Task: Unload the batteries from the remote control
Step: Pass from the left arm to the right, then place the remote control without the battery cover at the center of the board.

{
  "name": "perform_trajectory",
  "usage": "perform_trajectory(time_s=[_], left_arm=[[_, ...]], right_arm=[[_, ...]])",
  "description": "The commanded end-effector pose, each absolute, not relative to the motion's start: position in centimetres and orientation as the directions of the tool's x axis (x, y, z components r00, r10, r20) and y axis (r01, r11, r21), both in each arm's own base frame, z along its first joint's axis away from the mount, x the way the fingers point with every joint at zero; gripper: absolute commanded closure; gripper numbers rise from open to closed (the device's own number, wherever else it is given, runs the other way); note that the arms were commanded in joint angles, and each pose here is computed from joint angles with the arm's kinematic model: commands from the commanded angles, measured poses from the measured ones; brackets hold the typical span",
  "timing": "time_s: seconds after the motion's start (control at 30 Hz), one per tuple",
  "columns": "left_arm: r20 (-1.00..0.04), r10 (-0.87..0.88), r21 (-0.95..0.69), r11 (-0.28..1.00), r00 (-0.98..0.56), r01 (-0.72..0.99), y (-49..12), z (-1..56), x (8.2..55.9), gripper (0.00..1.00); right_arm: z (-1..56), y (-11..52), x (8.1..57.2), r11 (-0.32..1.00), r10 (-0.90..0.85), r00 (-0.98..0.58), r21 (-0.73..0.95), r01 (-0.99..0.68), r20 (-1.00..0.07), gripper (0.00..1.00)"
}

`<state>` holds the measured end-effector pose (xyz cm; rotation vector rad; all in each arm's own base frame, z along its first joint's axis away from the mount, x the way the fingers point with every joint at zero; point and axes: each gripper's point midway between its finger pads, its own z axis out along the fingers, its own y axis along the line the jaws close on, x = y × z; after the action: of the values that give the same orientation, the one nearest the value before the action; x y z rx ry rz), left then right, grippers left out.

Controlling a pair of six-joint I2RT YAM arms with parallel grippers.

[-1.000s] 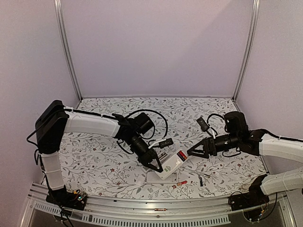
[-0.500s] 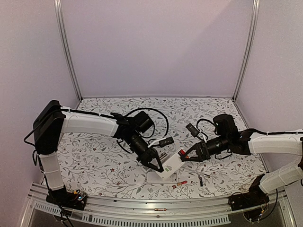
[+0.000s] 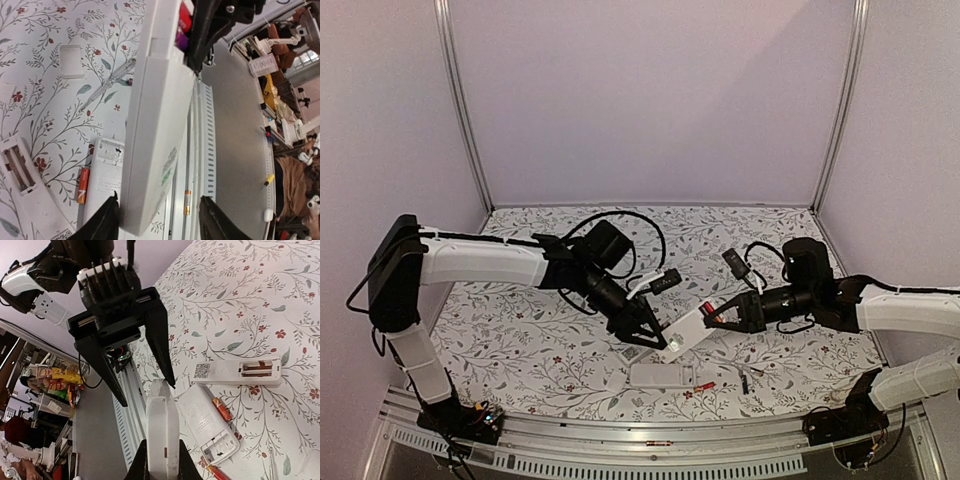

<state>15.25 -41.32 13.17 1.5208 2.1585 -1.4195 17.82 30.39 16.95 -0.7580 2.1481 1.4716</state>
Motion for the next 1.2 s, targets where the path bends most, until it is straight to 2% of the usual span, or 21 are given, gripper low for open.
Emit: perform_trajectory(time_s=[0.0, 0.07, 0.17, 0.3, 0.5, 0.97, 1.17], left_arm=[[-0.657, 0.495, -0.536, 0.224, -0.568, 0.814, -40.7, 15.2, 20.2, 0.39], [-0.653, 0.403, -0.525, 0.368, -0.641, 0.767, -39.3, 14.5, 22.5, 0.3], [-0.665, 0.272, -0.498, 0.533, -0.695, 0.685, -37.7, 14.4, 25.0, 0.29], [-0.682, 0.087, -0.53, 0.627, -0.726, 0.572, -35.6, 15.0, 26.4, 0.29], [-0.681, -0.069, -0.596, 0.63, -0.729, 0.498, -34.2, 15.8, 26.6, 0.3], [-0.652, -0.049, -0.602, 0.639, -0.756, 0.478, -34.0, 14.6, 26.1, 0.3], [-0.649, -0.043, -0.606, 0.633, -0.759, 0.482, -34.1, 14.6, 26.0, 0.3]], right_arm=[[15.2, 27.3, 21.5, 0.525, -0.027, -0.795, 0.668, -0.527, -0.606, 1.0], [14.1, 26.1, 22.3, 0.601, 0.016, -0.804, 0.648, -0.467, -0.594, 1.0], [12.8, 24.9, 22.9, 0.663, 0.071, -0.823, 0.643, -0.383, -0.564, 1.0], [11.3, 24.1, 23.6, 0.709, 0.123, -0.84, 0.639, -0.297, -0.528, 1.0], [9.8, 24.8, 23.5, 0.695, 0.133, -0.879, 0.675, -0.248, -0.459, 1.0], [7.9, 27.7, 21.9, 0.61, 0.146, -0.949, 0.78, -0.136, -0.279, 1.0], [7.3, 29.7, 21.5, 0.582, 0.15, -0.957, 0.805, -0.116, -0.247, 0.97]])
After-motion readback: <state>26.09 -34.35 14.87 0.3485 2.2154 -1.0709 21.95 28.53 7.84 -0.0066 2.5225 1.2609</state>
